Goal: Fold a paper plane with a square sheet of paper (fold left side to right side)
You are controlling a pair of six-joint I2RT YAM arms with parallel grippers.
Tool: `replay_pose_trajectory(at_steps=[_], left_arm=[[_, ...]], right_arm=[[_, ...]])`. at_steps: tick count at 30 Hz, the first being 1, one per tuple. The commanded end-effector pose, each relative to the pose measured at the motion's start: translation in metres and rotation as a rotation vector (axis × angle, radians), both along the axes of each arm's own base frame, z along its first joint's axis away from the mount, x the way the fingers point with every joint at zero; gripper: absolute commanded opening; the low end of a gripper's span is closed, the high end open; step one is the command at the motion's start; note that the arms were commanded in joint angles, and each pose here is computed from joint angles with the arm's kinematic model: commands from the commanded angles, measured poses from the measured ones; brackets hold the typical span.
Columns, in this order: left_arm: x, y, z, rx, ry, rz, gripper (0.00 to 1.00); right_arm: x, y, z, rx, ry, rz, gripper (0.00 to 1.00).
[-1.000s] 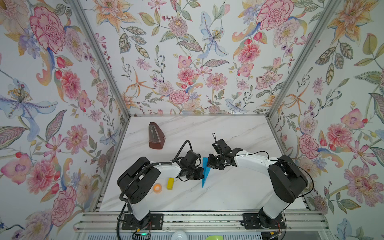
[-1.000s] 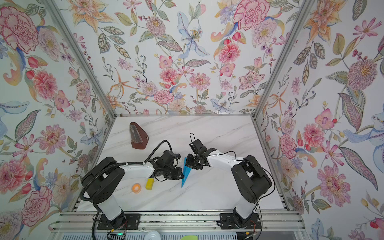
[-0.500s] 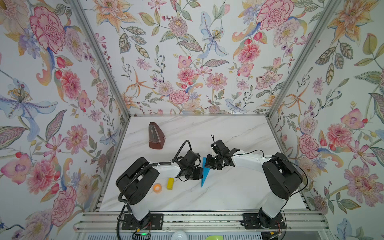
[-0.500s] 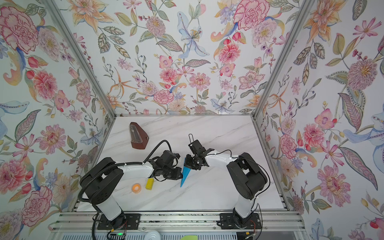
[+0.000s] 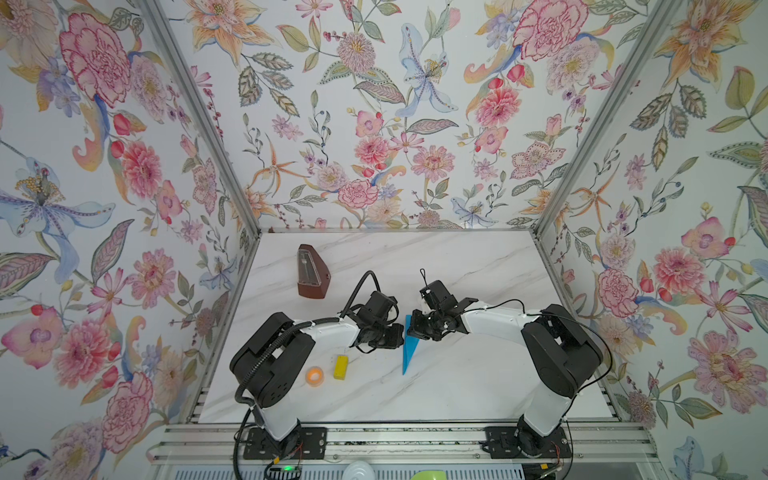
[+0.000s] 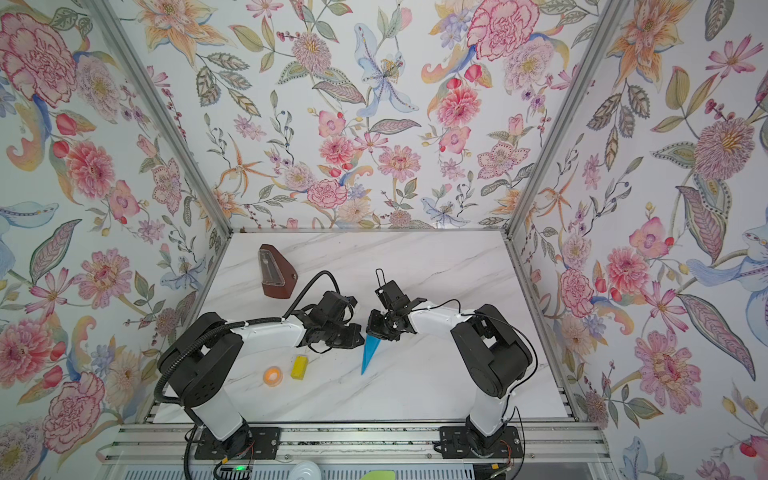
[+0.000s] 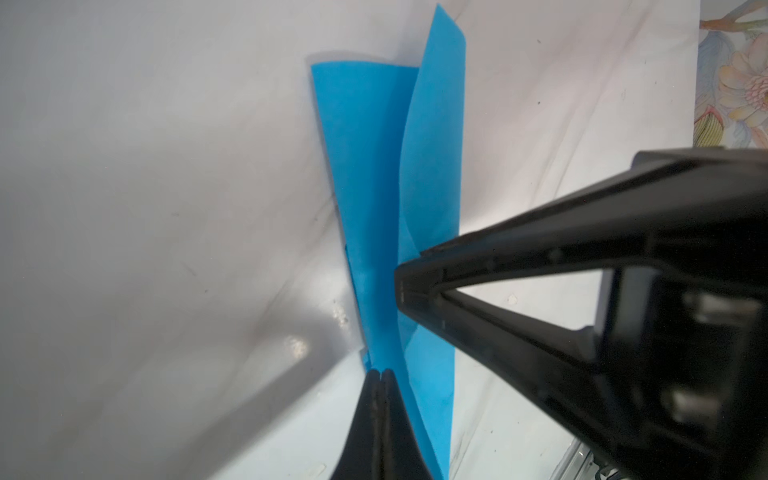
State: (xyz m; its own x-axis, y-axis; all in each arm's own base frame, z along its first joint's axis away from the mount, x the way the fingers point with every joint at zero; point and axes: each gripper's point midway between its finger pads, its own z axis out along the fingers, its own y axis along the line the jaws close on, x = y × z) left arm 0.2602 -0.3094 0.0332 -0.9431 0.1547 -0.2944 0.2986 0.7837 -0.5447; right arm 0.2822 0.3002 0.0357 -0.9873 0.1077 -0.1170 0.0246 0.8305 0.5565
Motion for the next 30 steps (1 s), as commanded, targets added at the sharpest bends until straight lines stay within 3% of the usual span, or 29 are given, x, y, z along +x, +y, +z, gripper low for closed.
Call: replay_pose_trajectory(at_steps=[1, 30], left_arm=[[0.000, -0.003, -0.004, -0.001, 0.009, -0.022, 0.00], [-0.015, 0.004, -0.003, -0.008, 0.038, -0.024, 0.00]], right_arm=[[0.002, 0.002, -0.003, -0.014, -0.016, 0.017, 0.00], [0.009, -0.006, -0.020, -0.058, -0.010, -0.019, 0.00]])
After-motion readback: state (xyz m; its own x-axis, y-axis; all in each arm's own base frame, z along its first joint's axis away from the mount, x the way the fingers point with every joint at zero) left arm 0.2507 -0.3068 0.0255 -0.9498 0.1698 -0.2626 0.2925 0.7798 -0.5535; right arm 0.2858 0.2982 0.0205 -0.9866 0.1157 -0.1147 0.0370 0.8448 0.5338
